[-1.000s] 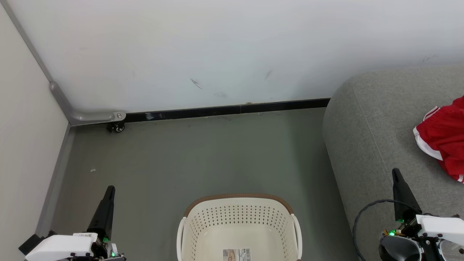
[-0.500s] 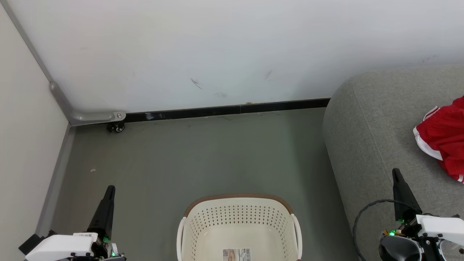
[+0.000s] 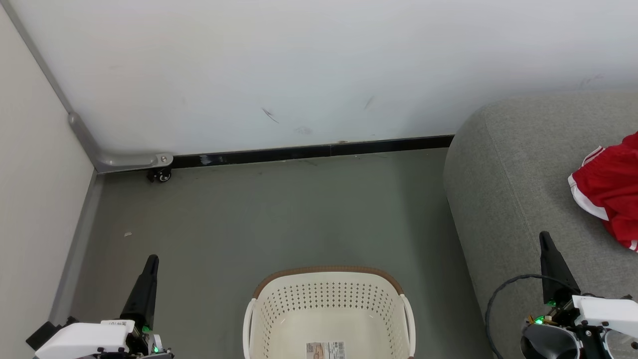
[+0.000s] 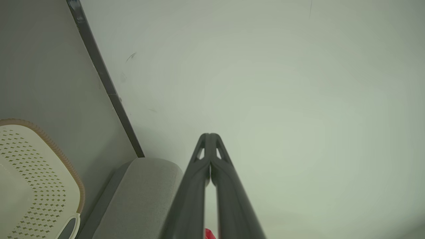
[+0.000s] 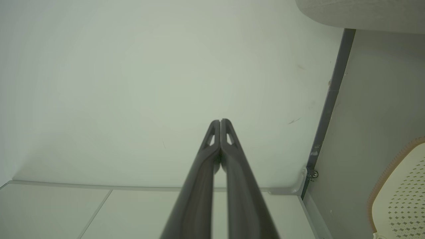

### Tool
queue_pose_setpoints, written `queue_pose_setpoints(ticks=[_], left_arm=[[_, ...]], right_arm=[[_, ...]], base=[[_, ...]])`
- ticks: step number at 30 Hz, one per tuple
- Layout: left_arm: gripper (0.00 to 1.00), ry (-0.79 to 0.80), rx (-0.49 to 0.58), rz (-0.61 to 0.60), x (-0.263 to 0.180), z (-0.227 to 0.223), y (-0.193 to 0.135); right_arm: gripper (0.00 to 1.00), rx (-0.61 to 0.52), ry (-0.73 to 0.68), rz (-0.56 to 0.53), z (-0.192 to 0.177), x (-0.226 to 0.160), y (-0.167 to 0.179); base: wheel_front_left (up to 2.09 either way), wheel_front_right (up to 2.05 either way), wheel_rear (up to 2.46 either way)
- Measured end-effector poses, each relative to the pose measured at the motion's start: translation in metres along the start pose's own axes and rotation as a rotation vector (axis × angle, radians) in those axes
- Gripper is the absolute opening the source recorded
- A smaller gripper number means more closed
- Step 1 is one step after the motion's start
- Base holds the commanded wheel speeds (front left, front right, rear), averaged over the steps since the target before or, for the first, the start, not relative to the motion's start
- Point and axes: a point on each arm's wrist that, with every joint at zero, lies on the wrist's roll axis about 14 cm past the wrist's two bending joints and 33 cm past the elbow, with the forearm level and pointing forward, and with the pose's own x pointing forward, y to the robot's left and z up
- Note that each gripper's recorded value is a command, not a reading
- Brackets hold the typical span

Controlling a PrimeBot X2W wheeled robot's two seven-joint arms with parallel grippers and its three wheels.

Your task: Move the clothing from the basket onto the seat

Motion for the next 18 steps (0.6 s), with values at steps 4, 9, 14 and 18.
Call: queue_pose_setpoints(ticks=[4,9,14,18], left_arm=[[0.00,0.000,0.000,0.000,0.0000,-0.0001,-0.0001],[0.00,0.000,0.000,0.000,0.0000,-0.0001,-0.0001],[0.00,0.000,0.000,0.000,0.0000,-0.0002,-0.0001],[0.00,0.001,0.000,-0.001,0.0000,-0.0002,-0.0002]], right_arm=[[0.00,0.000,0.000,0.000,0.0000,0.0000,0.0000],[0.00,0.000,0.000,0.000,0.0001,0.0000,0.0001],[0.00,0.000,0.000,0.000,0.0001,0.0000,0.0001],[0.00,0.000,0.000,0.000,0.0001,0.0000,0.0001]], base=[[0.00,0.00,0.00],[0.00,0.00,0.00],[0.00,0.00,0.00],[0.00,0.00,0.00]])
